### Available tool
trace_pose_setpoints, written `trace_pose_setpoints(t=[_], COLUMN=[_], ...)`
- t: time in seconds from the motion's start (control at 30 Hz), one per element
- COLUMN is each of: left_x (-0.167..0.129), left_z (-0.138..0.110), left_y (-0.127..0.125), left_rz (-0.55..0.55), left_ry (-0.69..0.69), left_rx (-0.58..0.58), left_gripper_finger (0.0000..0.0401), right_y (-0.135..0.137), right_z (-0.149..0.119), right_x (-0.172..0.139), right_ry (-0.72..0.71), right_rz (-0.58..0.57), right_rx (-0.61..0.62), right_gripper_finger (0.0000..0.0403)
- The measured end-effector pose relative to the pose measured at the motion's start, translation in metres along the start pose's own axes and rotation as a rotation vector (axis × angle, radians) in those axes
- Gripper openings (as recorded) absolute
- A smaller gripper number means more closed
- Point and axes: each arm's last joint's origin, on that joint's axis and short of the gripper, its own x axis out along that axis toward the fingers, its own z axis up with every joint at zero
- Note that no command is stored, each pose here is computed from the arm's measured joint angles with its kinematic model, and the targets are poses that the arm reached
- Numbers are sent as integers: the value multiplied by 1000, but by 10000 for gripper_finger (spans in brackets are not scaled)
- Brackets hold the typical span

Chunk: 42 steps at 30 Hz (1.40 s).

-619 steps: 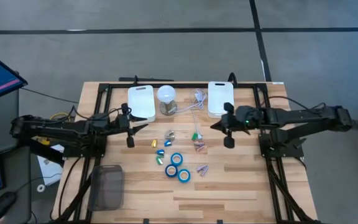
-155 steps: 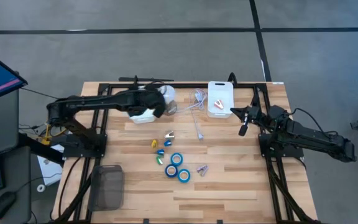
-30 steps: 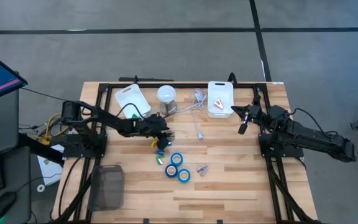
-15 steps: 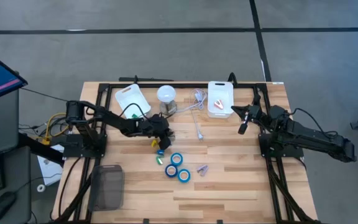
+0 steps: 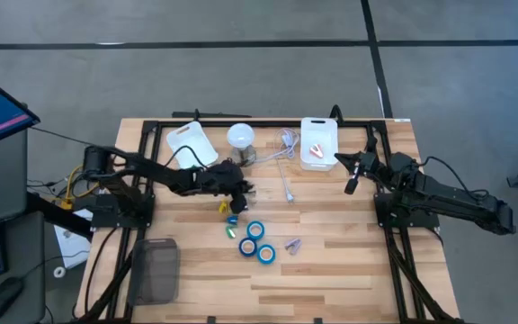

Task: Pick and place Stapler, Stapler remover, tape
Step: Put the gray staple remover into the right white bin

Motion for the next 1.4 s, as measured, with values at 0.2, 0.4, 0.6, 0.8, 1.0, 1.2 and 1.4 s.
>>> trace_pose_setpoints(t=[0.2, 0.4, 0.6, 0.8, 1.0, 1.2, 1.4], left_x=[-40, -91, -138, -159, -170, -186, -203], left_z=[23, 24, 13, -10, -30, -43, -61], left_y=[-6, -25, -41, -52, -69, -84, -91], left_rz=[-19, -23, -78, -100, -155, -191, -142], left_ry=[-30, 24, 102, 300, 488, 630, 833], left_rx=[-21, -115, -233, -349, -404, -539, -622], left_gripper_finger=[24, 20, 20, 20, 20, 19, 19], right_y=[0, -1, -2, -2, -2, -2, -2], right_z=[-1, -1, -1, -1, -2, -2, -2], right_x=[0, 0, 0, 0, 0, 0, 0], right_ry=[5, 8, 12, 14, 17, 18, 18], right_rz=[0, -9, -18, -17, -17, -17, -17], right_rx=[-1, 0, 1, 3, 3, 2, 2], right_gripper_finger=[0, 0, 0, 0, 0, 0, 0])
